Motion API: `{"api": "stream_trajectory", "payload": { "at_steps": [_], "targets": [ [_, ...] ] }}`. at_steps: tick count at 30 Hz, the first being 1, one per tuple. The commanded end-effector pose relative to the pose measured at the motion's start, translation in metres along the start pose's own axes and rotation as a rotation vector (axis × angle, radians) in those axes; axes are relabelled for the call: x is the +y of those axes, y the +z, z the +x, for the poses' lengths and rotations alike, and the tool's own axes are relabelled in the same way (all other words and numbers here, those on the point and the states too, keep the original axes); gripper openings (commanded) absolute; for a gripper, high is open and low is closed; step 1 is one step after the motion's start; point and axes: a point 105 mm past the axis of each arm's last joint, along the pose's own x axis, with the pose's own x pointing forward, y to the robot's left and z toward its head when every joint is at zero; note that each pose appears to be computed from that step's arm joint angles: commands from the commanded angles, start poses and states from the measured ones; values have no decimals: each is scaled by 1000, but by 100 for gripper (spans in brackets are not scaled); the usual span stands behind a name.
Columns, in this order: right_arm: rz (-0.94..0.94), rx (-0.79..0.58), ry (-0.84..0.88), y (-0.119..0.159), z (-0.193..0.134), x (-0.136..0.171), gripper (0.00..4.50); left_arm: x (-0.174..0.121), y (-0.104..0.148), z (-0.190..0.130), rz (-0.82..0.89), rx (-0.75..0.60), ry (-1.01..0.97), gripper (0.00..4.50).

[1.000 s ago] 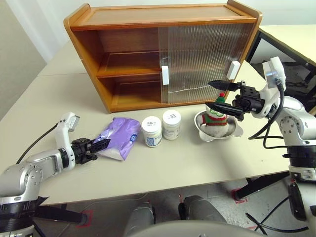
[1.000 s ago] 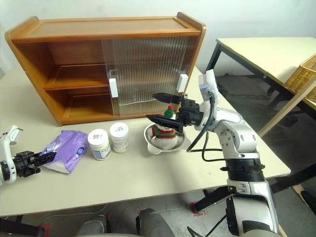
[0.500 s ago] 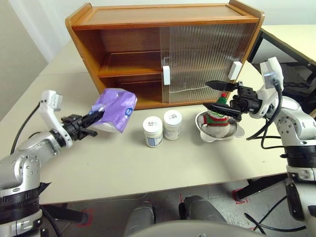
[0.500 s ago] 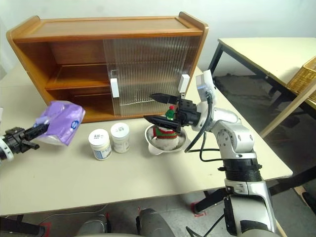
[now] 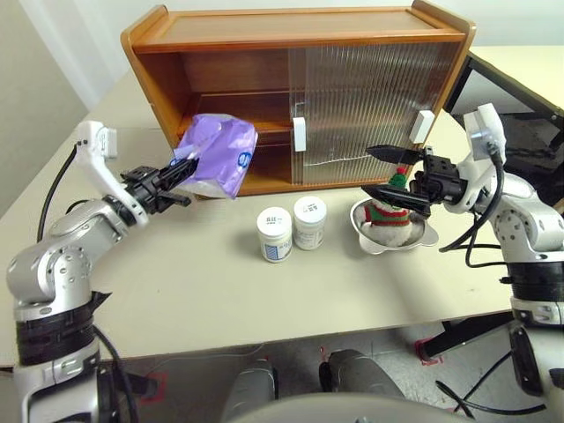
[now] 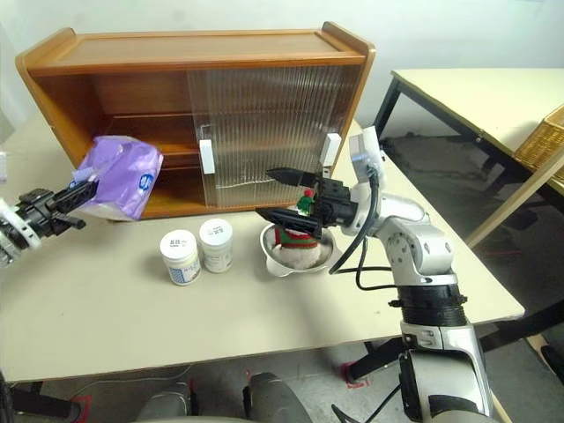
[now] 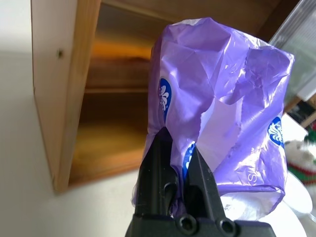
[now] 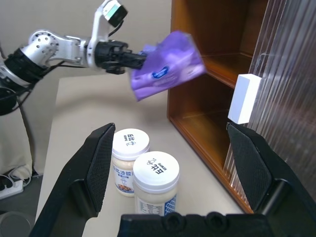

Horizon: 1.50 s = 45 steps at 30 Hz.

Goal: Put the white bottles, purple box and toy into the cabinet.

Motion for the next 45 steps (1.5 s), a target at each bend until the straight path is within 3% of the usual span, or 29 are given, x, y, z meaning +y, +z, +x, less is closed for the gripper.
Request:
{"api": "stream_trajectory", "payload": {
  "at_steps": [1,8,16,37,40,45],
  "targets": [
    [-7,-43,8,7,2,3,450,0,4,13,-12,-29,40,3],
    [0,-57,-8,7,2,5,450,4,9,32,-50,-89,153,3],
    [-1,-52,-6,6,3,5,450,-2,29,50,-25,-144,144,3],
    [-16,-40,3,6,4,7,450,11,54,76,54,-210,197,3],
    [-18,-37,-5,5,3,8,450,8,54,81,58,-215,183,81],
    [-22,-38,-15,5,2,8,450,7,58,83,64,-237,176,254]
  ]
}}
